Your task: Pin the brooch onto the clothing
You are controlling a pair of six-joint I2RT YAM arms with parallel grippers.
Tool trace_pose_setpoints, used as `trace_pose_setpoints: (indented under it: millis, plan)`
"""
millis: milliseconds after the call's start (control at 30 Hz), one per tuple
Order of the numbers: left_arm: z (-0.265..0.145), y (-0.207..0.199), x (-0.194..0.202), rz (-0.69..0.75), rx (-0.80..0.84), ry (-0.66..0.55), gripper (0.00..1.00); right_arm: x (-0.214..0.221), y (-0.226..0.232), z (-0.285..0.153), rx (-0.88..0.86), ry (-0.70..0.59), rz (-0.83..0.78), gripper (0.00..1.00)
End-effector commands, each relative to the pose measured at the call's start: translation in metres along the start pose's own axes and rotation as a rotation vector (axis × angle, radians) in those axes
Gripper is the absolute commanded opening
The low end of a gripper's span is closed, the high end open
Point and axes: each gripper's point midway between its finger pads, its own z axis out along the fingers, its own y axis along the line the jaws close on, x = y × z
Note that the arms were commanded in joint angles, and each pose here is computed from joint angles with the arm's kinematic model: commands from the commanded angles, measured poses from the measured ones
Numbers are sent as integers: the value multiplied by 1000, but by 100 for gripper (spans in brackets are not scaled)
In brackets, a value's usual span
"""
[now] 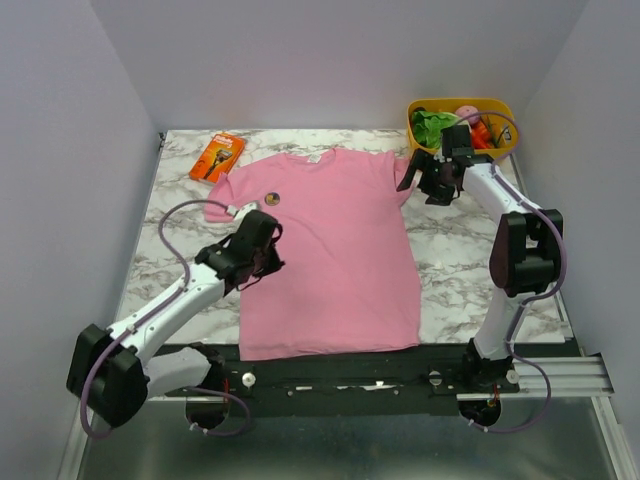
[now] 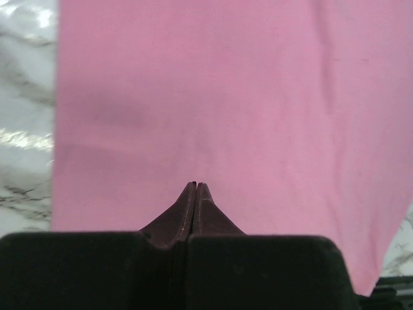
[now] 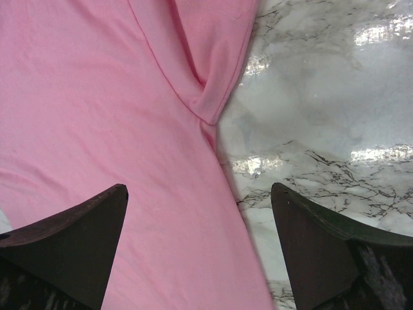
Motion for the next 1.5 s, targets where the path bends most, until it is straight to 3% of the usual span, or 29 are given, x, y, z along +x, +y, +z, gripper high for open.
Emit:
trace_pose_setpoints:
  millis: [0, 200, 400, 633, 900, 1233, 1467]
  plan:
    - [-4, -96, -11, 219, 122, -59, 0, 3, -3, -1, 0, 9, 6, 100]
    - [13, -206, 62, 515, 288, 65, 0, 5, -9, 0, 14, 14, 13, 100]
    - [32, -255, 150, 775, 366, 215, 0, 0, -29, -3, 35, 14, 43, 100]
    - [56, -244, 217, 942, 384, 384, 0, 1, -47, 0, 47, 30, 69, 100]
    - [53, -213, 275, 1114, 371, 530, 0, 7, -50, 6, 43, 56, 73, 100]
    - [36, -160, 295, 1181, 361, 619, 0, 8, -51, 9, 44, 62, 65, 100]
    - [22, -154, 302, 1149, 399, 646, 0, 10, -50, 10, 34, 70, 59, 100]
